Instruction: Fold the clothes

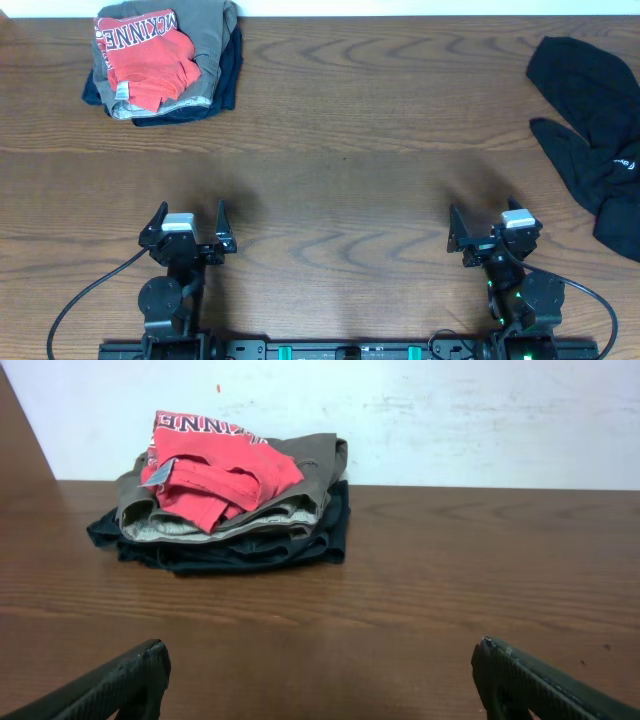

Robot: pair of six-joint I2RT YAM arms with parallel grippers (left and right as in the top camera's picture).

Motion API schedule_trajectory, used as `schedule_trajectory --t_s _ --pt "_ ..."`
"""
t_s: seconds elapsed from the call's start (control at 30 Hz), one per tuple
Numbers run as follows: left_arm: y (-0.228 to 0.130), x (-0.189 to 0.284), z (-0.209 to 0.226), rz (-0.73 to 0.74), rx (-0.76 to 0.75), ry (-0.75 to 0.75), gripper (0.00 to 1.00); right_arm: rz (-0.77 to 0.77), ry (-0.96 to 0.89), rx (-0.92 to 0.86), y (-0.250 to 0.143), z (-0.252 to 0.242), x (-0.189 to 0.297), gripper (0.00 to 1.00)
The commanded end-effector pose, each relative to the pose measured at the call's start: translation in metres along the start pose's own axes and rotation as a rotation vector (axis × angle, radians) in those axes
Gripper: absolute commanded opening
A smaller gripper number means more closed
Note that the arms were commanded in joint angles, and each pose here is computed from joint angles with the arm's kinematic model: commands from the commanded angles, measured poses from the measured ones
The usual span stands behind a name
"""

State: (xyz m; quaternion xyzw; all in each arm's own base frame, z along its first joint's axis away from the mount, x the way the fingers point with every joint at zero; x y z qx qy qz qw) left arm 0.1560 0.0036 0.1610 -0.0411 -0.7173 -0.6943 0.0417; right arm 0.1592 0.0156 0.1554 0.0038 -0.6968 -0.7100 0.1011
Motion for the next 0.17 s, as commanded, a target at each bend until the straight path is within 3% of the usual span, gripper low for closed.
schedule_trajectory --t_s 0.0,0.13 --pt "-0.0120 -0.0012 -0.0016 0.051 0.014 -0.018 0.98 -0.001 -0.012 -0.008 -0.0003 -0.0017 0.0003 0.99" --pt "-0.0120 -0.0012 -0.0016 0.051 0.014 -0.018 0.98 -0.001 -0.012 -0.008 -0.0003 -0.0017 0.0003 0.99"
Point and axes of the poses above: each gripper's point midway between its finger pads, its own x axis back along the fingers, its own z axis along the line the jaws close on, y = z × x, the point moved 9 cm from there along x, back along the fingers
